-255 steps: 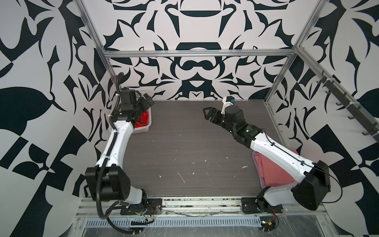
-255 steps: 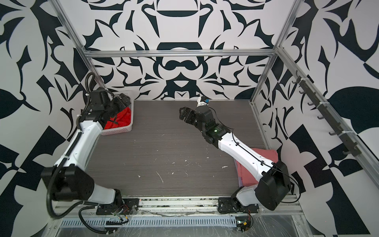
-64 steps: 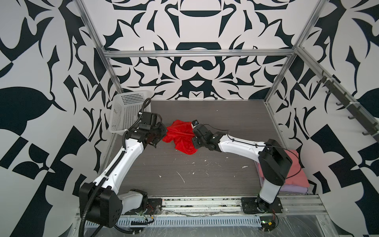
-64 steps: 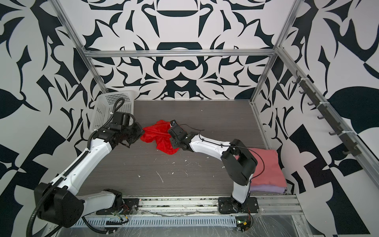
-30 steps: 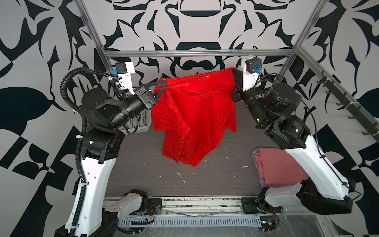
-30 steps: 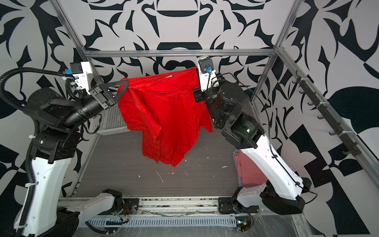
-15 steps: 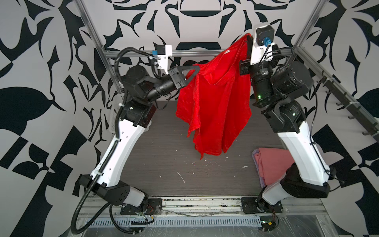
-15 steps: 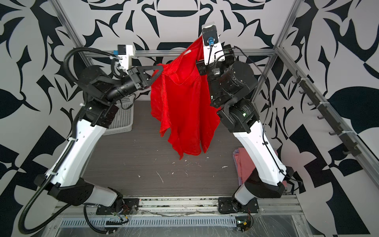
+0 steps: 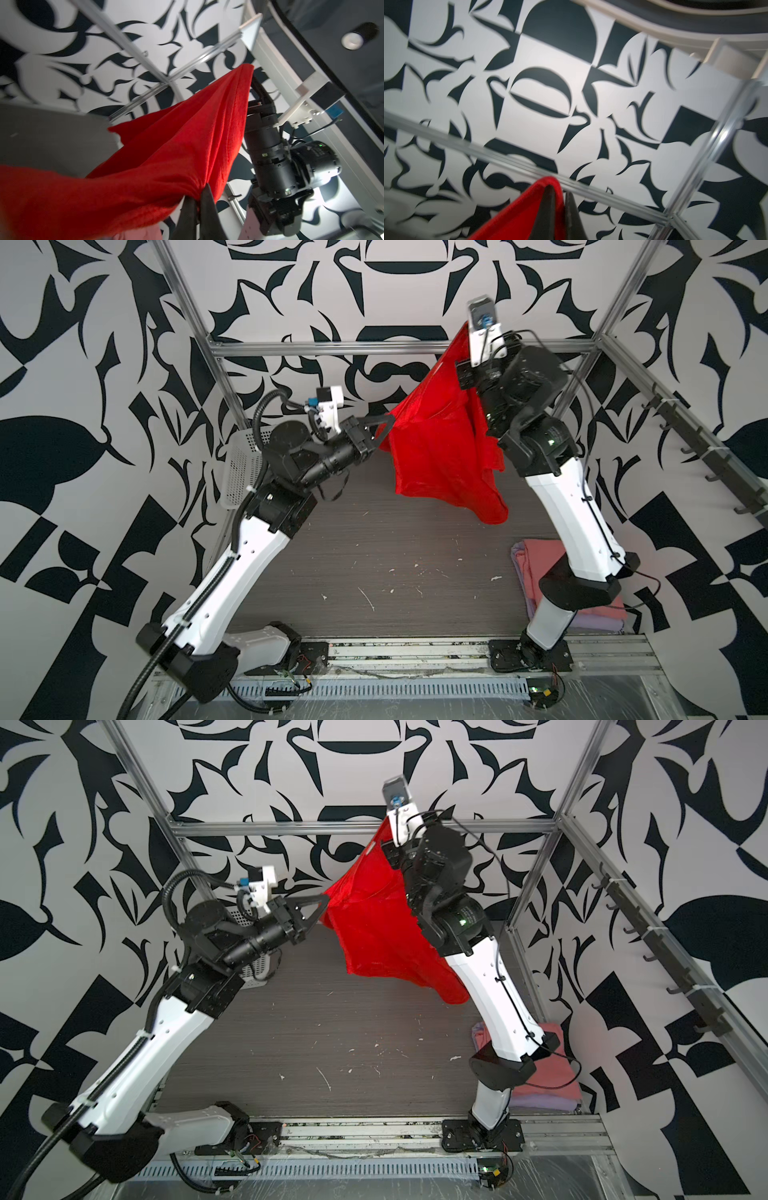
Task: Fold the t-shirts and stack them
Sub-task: 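Lay the red t-shirt down on the table and release both grippers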
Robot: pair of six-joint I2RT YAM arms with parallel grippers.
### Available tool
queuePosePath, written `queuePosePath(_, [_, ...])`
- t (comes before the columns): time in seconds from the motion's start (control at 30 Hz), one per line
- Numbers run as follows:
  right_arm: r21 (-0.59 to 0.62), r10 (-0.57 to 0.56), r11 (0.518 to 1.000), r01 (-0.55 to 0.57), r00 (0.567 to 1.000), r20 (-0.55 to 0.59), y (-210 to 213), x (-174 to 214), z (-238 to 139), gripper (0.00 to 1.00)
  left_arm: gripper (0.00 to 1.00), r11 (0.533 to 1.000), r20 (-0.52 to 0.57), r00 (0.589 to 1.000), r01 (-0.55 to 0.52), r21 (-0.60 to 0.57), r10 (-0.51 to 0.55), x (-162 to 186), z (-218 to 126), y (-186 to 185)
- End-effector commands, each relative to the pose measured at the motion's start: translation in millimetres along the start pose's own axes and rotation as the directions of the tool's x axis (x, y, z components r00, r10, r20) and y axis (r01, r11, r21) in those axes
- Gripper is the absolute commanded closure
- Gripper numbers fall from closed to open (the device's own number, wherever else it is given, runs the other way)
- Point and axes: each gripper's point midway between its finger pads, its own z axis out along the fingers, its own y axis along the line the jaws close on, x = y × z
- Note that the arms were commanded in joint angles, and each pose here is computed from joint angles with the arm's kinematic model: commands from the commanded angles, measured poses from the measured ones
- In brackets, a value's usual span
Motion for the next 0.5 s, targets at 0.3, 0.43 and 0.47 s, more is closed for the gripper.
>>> queuePosePath(0.3, [-0.362, 0.139, 0.872, -0.329, 0.876, -0.462, 222.6, 184.9, -20.7, 1.0, 0.75, 0.601, 0.69, 0.688, 0.655, -0.457, -0.224, 61.3, -229.4, 253.8])
queuePosePath(0.43, [-0.383, 0.15, 0.806, -0.45, 0.783, -0.604, 286.2, 232.4, -45.3, 1.0, 0.42, 0.522, 0.775, 0.626, 0.69, -0.502, -0.082, 69.5, -301.3, 265.6])
queuePosePath(0.47, [-0.388, 0.152, 0.791, -0.473, 0.766, -0.624, 299.3, 239.2, -49.3, 1.0, 0.39, 0.508, 0.792, 0.608, 0.701, -0.5, -0.06, 70.6, -314.6, 265.4])
